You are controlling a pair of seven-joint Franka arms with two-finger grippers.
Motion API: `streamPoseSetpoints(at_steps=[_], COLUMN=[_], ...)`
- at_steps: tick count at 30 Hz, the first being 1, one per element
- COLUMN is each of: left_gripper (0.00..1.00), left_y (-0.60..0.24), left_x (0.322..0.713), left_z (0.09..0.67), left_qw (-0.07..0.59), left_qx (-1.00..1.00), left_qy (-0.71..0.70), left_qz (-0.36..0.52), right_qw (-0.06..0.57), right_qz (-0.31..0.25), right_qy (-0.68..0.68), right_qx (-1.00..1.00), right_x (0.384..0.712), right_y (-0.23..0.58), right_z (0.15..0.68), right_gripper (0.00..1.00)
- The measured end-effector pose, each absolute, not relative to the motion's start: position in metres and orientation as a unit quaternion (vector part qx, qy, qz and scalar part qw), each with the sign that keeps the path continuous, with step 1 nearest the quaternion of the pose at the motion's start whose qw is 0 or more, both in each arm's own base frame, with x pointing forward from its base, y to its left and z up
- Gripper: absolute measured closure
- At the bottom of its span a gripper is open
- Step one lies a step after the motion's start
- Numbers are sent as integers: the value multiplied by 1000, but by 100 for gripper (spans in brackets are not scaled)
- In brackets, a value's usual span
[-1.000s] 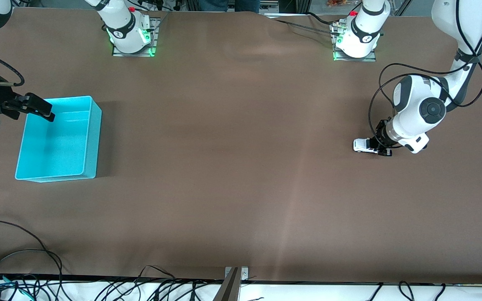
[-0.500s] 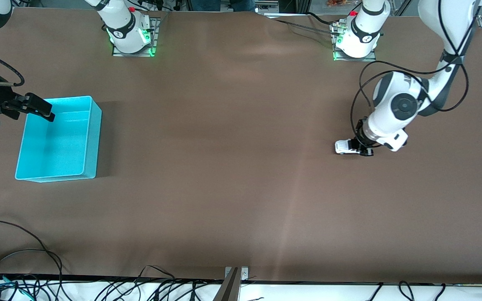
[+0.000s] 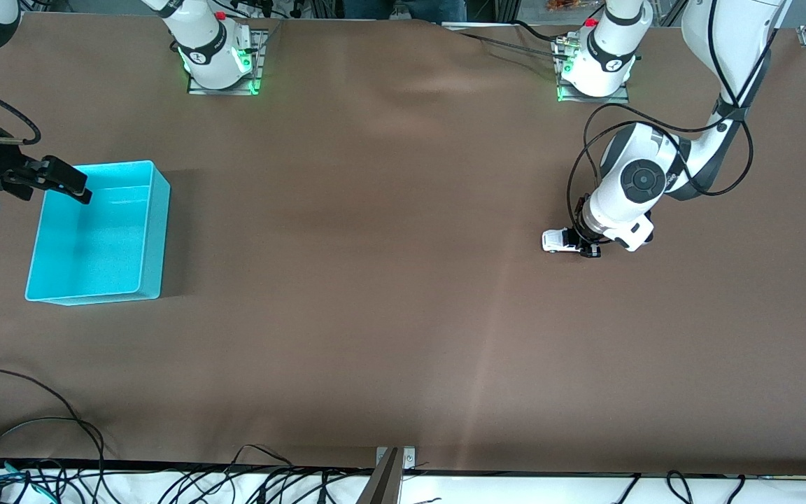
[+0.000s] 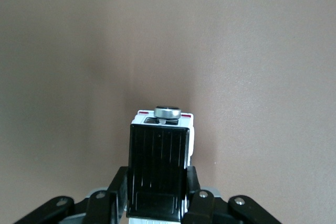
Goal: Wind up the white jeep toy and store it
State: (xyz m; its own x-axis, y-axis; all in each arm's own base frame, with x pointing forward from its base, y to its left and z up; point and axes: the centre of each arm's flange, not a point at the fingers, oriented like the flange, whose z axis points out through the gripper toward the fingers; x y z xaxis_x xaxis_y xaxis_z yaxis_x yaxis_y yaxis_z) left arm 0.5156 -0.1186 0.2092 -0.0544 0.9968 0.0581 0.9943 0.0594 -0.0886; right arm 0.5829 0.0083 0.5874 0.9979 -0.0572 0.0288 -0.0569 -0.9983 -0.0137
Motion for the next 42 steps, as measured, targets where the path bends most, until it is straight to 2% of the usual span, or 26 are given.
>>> streamPoseSetpoints(at_steps=[16, 42], left_gripper=[53, 53], left_y=[-74, 51], left_x=[521, 525], left_z=[207, 203], left_qw=[74, 103], left_qx=[-695, -686], left_qy=[-715, -716], left_qz=[-20, -76], right_qw=[6, 6], right_qz=[-14, -15], right_qy=[29, 29], right_qx=[-999, -999], right_x=[583, 583], right_y=[8, 7], right_z=[587, 587], right_gripper=[0, 0])
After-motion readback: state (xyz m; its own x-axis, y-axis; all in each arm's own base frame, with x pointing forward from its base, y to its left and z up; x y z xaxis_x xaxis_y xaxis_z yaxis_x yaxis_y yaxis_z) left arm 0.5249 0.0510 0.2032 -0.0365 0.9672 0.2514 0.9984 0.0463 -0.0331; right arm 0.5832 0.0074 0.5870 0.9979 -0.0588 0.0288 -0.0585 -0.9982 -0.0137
